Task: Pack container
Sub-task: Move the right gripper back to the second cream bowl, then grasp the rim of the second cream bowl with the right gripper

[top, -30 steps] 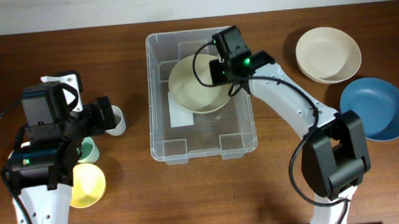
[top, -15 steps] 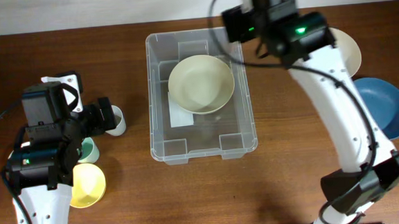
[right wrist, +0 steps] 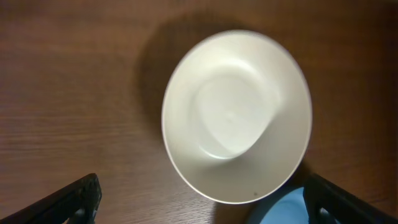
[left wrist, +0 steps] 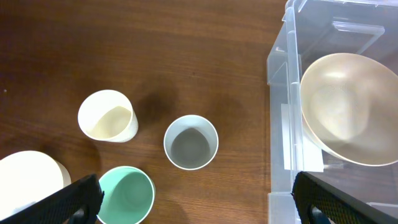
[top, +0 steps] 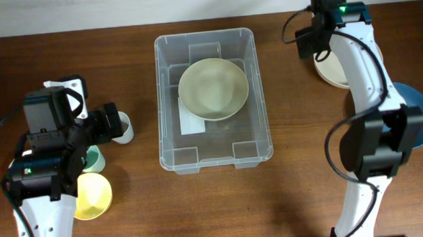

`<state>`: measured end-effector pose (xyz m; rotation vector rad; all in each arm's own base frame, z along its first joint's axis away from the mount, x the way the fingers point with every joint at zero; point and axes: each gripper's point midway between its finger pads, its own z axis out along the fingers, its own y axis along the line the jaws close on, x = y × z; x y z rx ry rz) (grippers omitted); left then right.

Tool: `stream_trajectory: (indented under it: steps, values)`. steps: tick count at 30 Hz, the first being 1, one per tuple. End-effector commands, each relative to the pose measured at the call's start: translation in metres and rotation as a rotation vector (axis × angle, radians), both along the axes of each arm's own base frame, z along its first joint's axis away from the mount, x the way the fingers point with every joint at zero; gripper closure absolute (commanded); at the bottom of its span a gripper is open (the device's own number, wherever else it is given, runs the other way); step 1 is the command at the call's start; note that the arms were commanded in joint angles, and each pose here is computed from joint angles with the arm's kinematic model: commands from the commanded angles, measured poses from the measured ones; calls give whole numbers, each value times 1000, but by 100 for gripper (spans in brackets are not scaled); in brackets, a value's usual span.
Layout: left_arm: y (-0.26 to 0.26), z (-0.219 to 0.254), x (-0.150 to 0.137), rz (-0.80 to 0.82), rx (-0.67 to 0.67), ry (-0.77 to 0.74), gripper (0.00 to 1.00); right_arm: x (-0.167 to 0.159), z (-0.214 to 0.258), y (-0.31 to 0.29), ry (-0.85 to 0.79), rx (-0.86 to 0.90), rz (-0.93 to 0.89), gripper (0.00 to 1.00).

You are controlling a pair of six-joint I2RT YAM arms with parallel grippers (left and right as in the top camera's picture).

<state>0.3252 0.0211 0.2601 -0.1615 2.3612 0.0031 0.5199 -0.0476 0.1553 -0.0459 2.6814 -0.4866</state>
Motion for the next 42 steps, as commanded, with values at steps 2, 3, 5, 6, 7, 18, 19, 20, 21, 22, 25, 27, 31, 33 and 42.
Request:
stream_trajectory:
  steps: [2,3,5,6,7,18,19,20,21,22,25,27,31,33,42]
  values:
    - [-2,7,2,-1,-14,-15,1,-2,-38,-17,91,-24,-19,1]
    - [-2,7,2,-1,-14,-15,1,-3,-47,-20,109,-24,-24,1]
    - [-2,7,2,-1,-14,-15,1,-4,-63,-24,142,-24,-33,1]
    - [-2,6,2,-1,-14,-15,1,-4,-71,-26,157,-23,-36,1]
    - [-2,7,2,-1,-14,-15,1,-5,-76,-28,168,-23,-39,1]
    - [-2,6,2,-1,-14,-15,1,-6,-127,-45,232,23,-71,0]
    - [-2,6,2,-1,-14,-15,1,-7,-130,-48,236,24,-76,0]
    - [-2,7,2,-1,-14,-15,1,-7,-134,-49,240,25,-80,0]
    - [-2,7,2,-1,-14,-15,1,-7,-136,-51,241,28,-82,0]
    - [-2,7,2,-1,-14,-15,1,-7,-138,-52,242,34,-85,0]
    - [-2,7,2,-1,-14,-15,1,-4,-143,-51,230,77,-82,7]
    - [-2,7,2,-1,-14,-15,1,-3,-143,-52,224,83,-82,11]
    - [-2,7,2,-1,-14,-15,1,0,-143,-52,212,82,-82,24]
    - [-2,7,2,-1,-14,-15,1,1,-143,-52,208,82,-82,29]
    - [-2,7,2,-1,-14,-15,1,5,-142,-52,193,81,-81,53]
